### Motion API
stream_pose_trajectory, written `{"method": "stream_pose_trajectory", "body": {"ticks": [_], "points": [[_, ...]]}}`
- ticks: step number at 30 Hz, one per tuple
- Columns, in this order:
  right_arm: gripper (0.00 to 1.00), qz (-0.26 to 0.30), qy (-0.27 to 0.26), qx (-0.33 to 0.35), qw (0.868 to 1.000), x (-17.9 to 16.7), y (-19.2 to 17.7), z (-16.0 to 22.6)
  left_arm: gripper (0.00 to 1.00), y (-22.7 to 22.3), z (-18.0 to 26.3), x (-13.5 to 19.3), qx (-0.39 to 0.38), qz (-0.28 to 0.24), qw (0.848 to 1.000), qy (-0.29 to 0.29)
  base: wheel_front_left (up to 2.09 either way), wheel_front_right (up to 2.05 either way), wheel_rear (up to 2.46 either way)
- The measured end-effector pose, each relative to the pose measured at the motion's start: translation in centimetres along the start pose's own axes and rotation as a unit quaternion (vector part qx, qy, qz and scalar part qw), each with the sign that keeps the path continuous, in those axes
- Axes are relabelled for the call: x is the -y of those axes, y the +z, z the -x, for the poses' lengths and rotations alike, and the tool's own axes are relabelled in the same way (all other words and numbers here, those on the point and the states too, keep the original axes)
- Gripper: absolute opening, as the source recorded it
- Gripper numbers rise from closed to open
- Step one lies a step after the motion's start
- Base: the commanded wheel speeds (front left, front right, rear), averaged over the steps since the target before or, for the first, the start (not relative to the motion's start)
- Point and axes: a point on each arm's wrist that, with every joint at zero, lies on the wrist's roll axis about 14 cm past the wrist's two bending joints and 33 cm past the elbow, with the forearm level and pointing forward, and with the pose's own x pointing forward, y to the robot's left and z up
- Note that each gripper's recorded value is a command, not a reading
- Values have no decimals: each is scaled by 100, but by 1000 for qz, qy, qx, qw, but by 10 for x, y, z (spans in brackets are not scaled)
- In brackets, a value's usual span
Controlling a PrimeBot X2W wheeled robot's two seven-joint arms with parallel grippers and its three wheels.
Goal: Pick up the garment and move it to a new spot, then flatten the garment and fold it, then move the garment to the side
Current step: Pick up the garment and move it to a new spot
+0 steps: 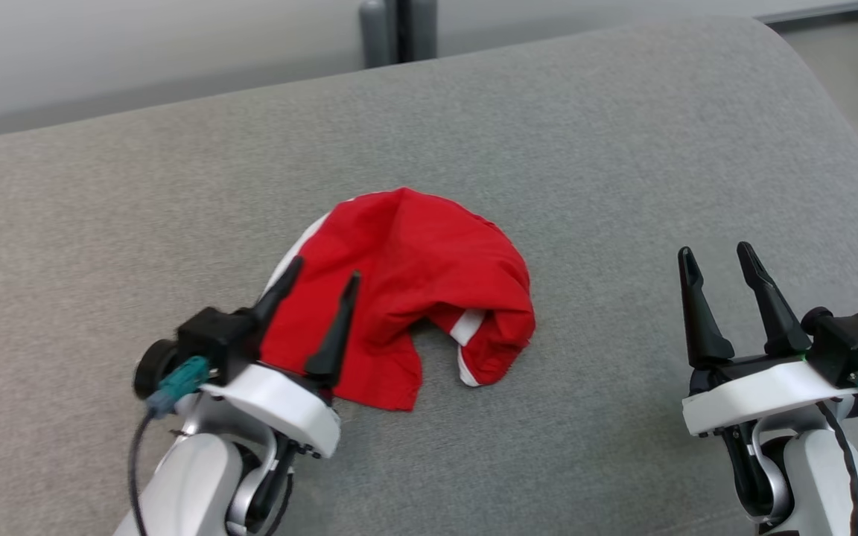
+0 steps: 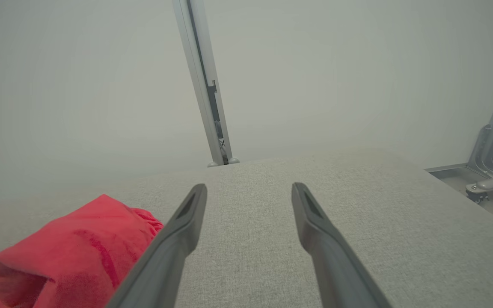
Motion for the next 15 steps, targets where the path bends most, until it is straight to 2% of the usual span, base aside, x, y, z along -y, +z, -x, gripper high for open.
{"method": "stream_pose_trajectory", "body": {"ticks": [4,10,15], "points": [[100,2,19,5,1000,-14,5,-4,100,23,22,-41,45,-3,996,80,0,0,0],[100,5,46,3,999,-34,8,-7,100,44,67,-98,86,-10,979,186,0,0,0],[100,10,66,5,998,-48,14,-6,100,54,104,-126,102,-25,964,243,0,0,0]]}}
